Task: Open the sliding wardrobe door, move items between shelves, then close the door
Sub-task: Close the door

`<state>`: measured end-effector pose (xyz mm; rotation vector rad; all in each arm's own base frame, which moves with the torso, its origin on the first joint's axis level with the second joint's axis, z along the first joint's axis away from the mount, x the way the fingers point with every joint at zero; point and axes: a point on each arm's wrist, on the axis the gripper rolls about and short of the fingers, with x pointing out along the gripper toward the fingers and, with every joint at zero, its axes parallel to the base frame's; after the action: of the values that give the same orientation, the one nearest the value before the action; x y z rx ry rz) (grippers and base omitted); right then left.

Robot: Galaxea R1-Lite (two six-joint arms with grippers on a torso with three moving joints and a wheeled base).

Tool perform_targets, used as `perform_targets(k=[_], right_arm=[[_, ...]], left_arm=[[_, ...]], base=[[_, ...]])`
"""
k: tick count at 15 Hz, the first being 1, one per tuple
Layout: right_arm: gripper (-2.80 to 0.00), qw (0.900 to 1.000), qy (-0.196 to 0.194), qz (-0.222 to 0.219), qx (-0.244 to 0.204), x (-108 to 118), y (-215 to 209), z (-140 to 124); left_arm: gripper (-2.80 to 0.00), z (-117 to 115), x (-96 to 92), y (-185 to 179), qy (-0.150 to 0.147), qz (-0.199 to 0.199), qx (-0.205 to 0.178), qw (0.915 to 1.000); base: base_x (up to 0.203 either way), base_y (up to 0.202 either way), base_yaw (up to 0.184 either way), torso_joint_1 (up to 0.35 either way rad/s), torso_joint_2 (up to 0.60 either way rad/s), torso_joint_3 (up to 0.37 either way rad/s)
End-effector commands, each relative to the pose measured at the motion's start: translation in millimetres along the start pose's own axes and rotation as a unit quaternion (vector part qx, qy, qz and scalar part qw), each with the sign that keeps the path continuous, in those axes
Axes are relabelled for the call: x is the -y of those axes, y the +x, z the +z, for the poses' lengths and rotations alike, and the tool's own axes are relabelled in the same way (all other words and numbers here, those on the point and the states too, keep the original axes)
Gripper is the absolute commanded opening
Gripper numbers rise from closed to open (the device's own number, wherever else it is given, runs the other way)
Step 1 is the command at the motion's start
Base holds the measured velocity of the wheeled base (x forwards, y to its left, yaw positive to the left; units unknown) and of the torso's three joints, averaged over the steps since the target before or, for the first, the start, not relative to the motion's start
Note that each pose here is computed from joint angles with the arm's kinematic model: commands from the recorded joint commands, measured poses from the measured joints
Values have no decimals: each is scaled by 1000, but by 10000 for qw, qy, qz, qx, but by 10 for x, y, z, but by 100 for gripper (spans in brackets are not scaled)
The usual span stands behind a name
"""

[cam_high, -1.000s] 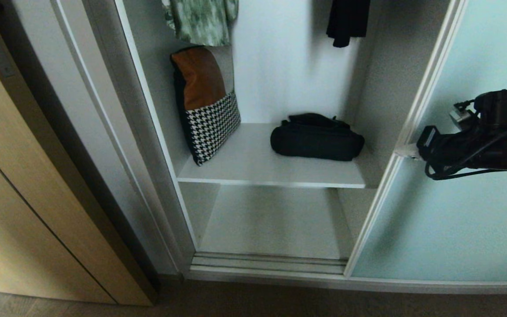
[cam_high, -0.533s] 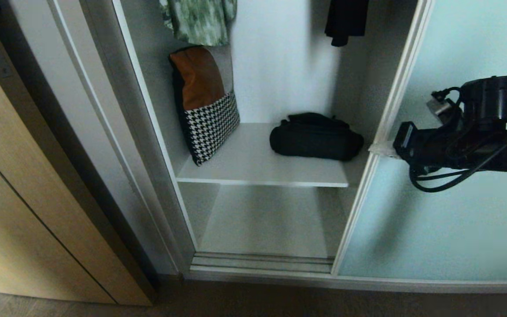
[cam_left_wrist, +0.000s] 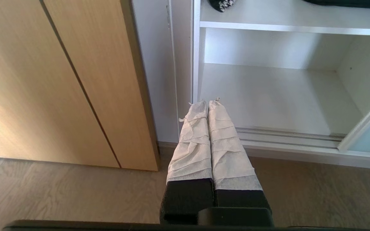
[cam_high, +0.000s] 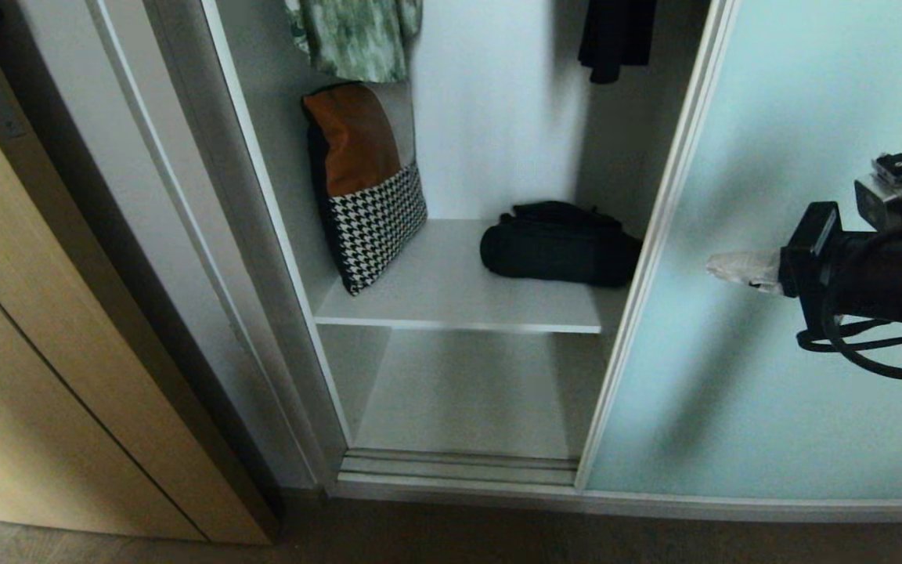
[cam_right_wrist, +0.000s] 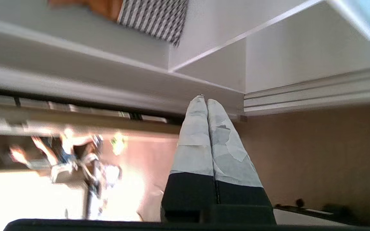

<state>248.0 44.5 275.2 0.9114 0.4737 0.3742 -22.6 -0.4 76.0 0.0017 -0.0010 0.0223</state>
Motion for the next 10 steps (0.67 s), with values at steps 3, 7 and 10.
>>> perform_targets(k=[3, 7, 10], right_arm=[[-280, 9985, 485, -186, -148, 111, 213, 7], [-280, 9952, 906, -309, -184, 178, 416, 57], [-280, 9920, 1152, -499, 155, 182, 531, 126]], left_arm=[[-280, 1, 0, 1, -1, 3, -5, 10000], [-280, 1, 0, 1, 6, 11, -5, 10000], [-280, 1, 0, 1, -1, 3, -5, 10000]], base=[[0, 0, 0, 0, 0, 0], [0, 0, 0, 0, 0, 0], [0, 0, 0, 0, 0, 0]])
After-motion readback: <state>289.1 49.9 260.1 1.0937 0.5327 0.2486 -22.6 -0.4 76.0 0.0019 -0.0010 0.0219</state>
